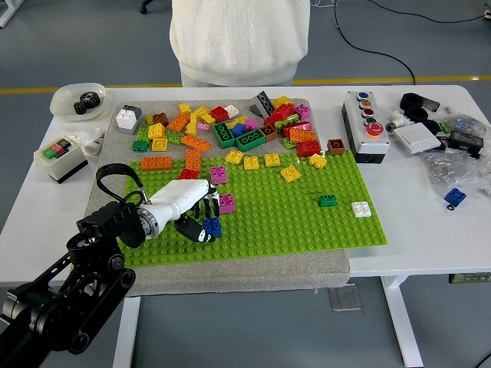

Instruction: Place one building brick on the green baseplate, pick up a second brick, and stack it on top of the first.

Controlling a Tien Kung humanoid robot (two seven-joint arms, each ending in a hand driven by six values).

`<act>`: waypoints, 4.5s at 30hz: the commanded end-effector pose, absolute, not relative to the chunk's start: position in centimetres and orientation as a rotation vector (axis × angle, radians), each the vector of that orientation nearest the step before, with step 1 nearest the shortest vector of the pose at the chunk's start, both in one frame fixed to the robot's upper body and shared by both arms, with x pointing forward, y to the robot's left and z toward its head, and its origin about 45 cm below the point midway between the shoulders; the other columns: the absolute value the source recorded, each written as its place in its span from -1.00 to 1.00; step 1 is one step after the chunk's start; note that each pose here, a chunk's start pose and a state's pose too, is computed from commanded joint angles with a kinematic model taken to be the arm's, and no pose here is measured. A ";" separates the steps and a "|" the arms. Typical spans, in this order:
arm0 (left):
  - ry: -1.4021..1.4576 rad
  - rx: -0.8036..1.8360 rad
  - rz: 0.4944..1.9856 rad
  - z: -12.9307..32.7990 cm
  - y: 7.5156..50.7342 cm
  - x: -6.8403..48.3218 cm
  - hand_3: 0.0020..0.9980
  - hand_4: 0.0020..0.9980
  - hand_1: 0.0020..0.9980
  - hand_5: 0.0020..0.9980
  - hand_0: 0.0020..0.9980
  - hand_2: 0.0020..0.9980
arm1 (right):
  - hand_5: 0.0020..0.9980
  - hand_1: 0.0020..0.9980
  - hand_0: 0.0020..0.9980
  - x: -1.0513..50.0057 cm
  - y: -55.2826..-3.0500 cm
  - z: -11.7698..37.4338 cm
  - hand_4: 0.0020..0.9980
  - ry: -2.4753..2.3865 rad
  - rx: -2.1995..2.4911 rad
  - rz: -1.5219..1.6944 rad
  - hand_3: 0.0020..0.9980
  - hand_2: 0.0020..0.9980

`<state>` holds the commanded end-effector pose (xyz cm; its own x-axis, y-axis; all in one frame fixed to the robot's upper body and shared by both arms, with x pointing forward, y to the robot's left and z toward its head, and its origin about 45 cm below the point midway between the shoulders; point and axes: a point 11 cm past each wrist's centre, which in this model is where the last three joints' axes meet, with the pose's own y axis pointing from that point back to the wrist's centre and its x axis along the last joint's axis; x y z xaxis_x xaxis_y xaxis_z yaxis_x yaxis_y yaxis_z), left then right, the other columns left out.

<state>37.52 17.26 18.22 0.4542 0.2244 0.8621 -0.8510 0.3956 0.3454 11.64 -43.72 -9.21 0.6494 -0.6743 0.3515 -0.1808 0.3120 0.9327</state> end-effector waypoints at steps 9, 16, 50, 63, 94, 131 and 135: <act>-0.829 0.906 0.784 18.3 17.2 37.5 -0.03 0.87 -0.22 -1.00 -0.10 -0.17 | -0.19 0.29 0.48 11.7 -43.7 -9.2 0.66 -0.847 1.243 -0.383 0.20 0.43; -0.827 0.906 0.782 18.2 17.2 37.5 -0.01 0.93 -0.21 -1.00 -0.10 -0.14 | -0.19 0.29 0.48 11.7 -43.7 -9.2 0.66 -0.847 1.243 -0.384 0.20 0.43; -0.838 0.896 0.779 18.5 17.2 37.7 0.02 1.00 -0.16 -1.00 -0.07 -0.09 | -0.19 0.29 0.48 11.6 -43.6 -9.2 0.66 -0.844 1.244 -0.385 0.20 0.43; -0.845 0.901 0.759 19.5 17.0 37.3 0.02 1.00 -0.16 -1.00 -0.07 -0.09 | -0.20 0.29 0.48 11.5 -43.6 -9.3 0.66 -0.840 1.245 -0.385 0.20 0.43; -0.849 0.893 0.729 19.2 16.9 37.6 -0.02 0.96 -0.18 -1.00 -0.10 -0.11 | -0.20 0.29 0.49 11.6 -43.6 -9.2 0.66 -0.843 1.244 -0.384 0.20 0.43; -0.842 0.909 0.717 19.3 17.0 37.7 -0.01 0.91 -0.17 -1.00 -0.09 -0.10 | -0.20 0.29 0.49 11.7 -43.6 -9.2 0.66 -0.849 1.244 -0.385 0.21 0.43; -0.847 0.898 0.727 19.3 17.1 37.8 -0.01 0.91 -0.16 -1.00 -0.09 -0.10 | -0.20 0.29 0.48 11.7 -43.6 -9.2 0.66 -0.848 1.245 -0.385 0.21 0.43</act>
<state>37.76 17.07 19.34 0.4762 0.1831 0.8601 -0.8224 0.4391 0.3618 11.69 -43.58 -9.25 0.6473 -0.6772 0.3500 -0.1820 0.3086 0.9336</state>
